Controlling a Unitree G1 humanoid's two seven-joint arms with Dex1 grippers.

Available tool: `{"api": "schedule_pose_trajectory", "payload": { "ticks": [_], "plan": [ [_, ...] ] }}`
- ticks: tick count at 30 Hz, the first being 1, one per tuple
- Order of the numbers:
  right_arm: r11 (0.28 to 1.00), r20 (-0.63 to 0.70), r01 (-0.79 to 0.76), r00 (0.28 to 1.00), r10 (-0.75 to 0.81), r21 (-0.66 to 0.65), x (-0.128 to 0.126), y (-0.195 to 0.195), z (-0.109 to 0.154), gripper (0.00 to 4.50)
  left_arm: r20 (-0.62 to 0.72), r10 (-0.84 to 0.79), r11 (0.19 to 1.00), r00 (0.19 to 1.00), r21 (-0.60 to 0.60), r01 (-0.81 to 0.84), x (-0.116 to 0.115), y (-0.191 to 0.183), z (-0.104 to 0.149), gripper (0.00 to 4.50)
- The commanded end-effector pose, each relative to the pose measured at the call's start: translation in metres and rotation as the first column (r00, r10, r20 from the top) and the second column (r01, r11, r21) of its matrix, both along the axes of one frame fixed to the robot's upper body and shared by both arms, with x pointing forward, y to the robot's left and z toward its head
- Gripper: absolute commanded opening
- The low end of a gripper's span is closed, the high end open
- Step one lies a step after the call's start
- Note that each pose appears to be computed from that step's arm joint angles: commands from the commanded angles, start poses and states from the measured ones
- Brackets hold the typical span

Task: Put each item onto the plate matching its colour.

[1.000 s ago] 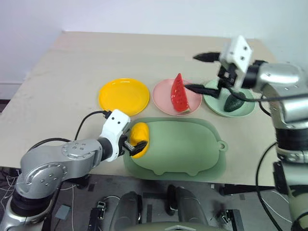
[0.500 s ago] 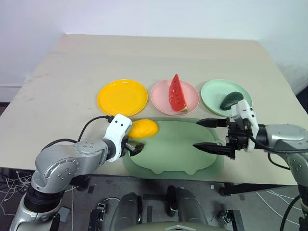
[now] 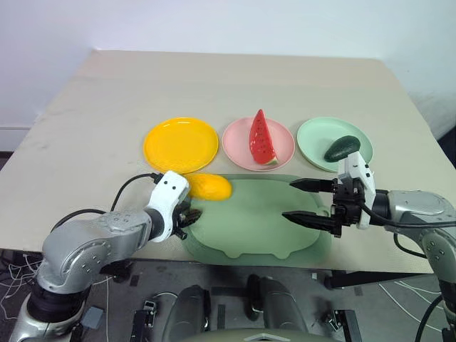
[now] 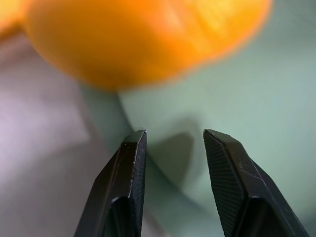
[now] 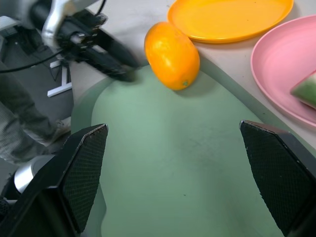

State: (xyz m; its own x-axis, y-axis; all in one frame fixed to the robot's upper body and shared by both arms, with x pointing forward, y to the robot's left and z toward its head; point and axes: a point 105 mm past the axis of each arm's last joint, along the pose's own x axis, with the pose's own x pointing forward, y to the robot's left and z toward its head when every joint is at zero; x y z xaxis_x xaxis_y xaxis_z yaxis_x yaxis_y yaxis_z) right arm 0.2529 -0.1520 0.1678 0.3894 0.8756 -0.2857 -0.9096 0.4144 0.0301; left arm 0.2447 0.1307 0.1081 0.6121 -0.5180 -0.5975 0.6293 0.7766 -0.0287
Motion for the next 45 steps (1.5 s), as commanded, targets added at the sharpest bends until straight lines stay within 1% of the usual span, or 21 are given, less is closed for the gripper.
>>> {"api": "schedule_pose_trajectory", "payload": {
  "ticks": [1,4,6,8,10,11,14,18,22,27,32,36,40,45],
  "plan": [
    [1.0,0.041,-0.005,0.999,0.006,-0.012,0.002,0.001,0.006,4.5,0.04,-0.086,0.996,0.996,0.004,0.086,-0.014,0.001,0.013,1.85],
    [1.0,0.042,0.002,0.999,-0.002,-0.016,0.006,0.002,0.003,4.5,0.085,-0.151,0.989,0.985,0.012,0.15,-0.017,0.009,0.03,2.41],
    [1.0,0.043,0.003,0.999,-0.002,-0.016,0.008,0.003,0.003,4.5,0.125,-0.177,0.984,0.976,0.007,0.178,-0.011,0.012,0.045,3.07],
    [1.0,0.045,0.002,0.999,-0.001,-0.016,0.009,0.004,0.002,4.5,0.179,-0.237,0.971,0.955,0.026,0.236,-0.003,0.016,0.064,3.73],
    [1.0,0.048,0.001,0.999,-0.001,-0.015,0.011,0.005,0.002,4.5,0.201,-0.276,0.961,0.94,0.056,0.27,0.002,0.021,0.073,4.42],
    [1.0,0.051,0.002,0.999,-0.001,-0.011,0.011,0.006,0.003,4.5,0.218,-0.312,0.95,0.925,0.088,0.3,0.008,0.026,0.08,4.49],
    [1.0,0.061,0.005,0.998,-0.005,-0.004,0.014,0.008,0.003,4.5,0.243,-0.411,0.909,0.879,0.19,0.372,0.027,0.038,0.09,4.49],
    [1.0,0.073,0.017,0.997,-0.018,0.007,0.015,0.011,0.001,4.5,0.232,-0.532,0.847,0.815,0.176,0.502,0.042,0.035,0.092,4.49],
    [0.999,0.088,0.042,0.995,-0.044,0.021,0.015,0.012,-0.001,4.5,0.21,-0.625,0.78,0.752,0.213,0.588,0.063,0.032,0.088,4.49],
    [0.997,0.099,0.072,0.992,-0.075,0.038,0.012,0.016,-0.006,4.5,0.171,-0.717,0.697,0.676,0.173,0.696,0.079,0.023,0.093,4.49],
    [0.993,0.107,0.106,0.988,-0.112,0.061,0.008,0.018,-0.009,4.5,0.137,-0.793,0.609,0.593,0.2,0.768,0.087,0.014,0.1,4.49],
    [0.989,0.11,0.126,0.985,-0.134,0.071,0.007,0.02,-0.011,4.5,0.103,-0.835,0.549,0.541,0.217,0.807,0.091,0.008,0.098,4.49],
    [0.987,0.11,0.137,0.983,-0.146,0.086,0.006,0.022,-0.012,4.5,0.073,-0.855,0.516,0.513,0.22,0.828,0.093,0.001,0.092,4.49],
    [0.989,0.078,0.12,0.989,-0.127,0.092,-0.001,0.02,-0.012,4.5,0.023,-0.874,0.472,0.485,0.268,0.839,0.095,-0.003,0.077,4.49]
  ]
}}
